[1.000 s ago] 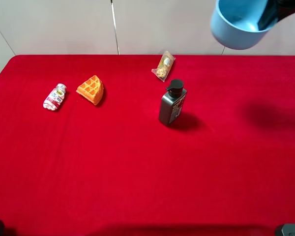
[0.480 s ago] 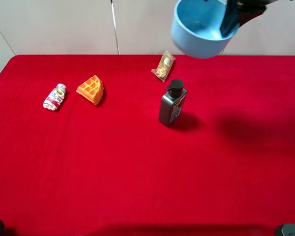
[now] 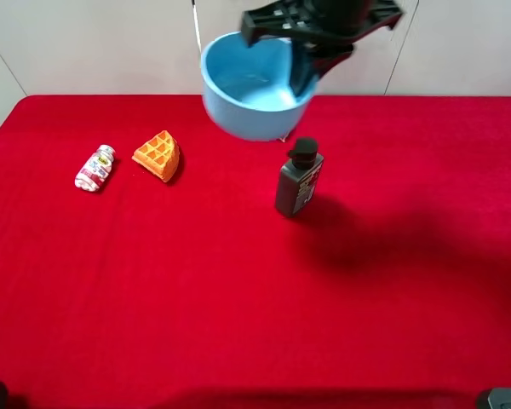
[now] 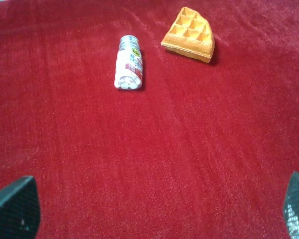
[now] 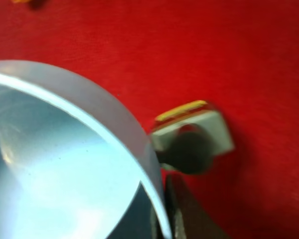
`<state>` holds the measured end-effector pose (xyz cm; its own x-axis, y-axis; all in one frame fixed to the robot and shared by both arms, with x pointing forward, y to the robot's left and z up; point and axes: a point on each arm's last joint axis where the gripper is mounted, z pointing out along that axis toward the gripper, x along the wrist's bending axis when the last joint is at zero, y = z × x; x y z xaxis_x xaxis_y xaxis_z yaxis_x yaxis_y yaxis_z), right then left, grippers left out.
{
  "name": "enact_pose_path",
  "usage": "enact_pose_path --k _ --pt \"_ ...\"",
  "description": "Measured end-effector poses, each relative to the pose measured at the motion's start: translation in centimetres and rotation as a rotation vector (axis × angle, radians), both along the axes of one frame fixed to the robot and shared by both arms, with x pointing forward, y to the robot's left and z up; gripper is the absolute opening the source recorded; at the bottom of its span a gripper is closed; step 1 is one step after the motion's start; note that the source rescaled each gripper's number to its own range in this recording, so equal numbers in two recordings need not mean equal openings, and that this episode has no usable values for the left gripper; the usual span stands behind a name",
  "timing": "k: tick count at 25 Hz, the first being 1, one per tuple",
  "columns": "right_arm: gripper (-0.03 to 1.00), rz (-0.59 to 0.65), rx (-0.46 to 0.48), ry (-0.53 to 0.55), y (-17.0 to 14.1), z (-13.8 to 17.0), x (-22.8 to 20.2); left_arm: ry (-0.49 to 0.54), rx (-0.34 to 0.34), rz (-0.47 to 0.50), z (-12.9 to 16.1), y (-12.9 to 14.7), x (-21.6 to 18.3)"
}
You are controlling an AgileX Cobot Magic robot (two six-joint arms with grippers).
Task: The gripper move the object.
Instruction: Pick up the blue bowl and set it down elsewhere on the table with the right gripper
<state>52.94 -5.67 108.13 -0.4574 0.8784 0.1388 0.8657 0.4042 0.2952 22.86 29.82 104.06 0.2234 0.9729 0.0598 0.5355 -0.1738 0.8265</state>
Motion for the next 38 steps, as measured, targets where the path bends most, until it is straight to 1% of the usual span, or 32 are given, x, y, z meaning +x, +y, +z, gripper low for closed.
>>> enact_pose_path --k 5,10,25,32,38 --pt "0.0 0.049 0.008 -0.003 3.0 -0.6 0.2 0.0 0.0 0.0 0.0 0.0 0.0" --pt "0.0 0.057 0.009 0.009 4.7 -2.1 1.2 0.0 0.0 0.0 0.0 0.0 0.0" --pt "0.0 0.086 -0.037 0.041 6.8 -9.2 3.6 0.0 0.0 0.0 0.0 0.0 0.0" --pt "0.0 0.128 -0.057 0.037 7.3 -11.2 4.1 0.0 0.0 0.0 0.0 0.0 0.0" --pt "0.0 0.186 -0.099 0.059 7.5 -13.7 4.4 0.0 0.0 0.0 0.0 0.0 0.0"
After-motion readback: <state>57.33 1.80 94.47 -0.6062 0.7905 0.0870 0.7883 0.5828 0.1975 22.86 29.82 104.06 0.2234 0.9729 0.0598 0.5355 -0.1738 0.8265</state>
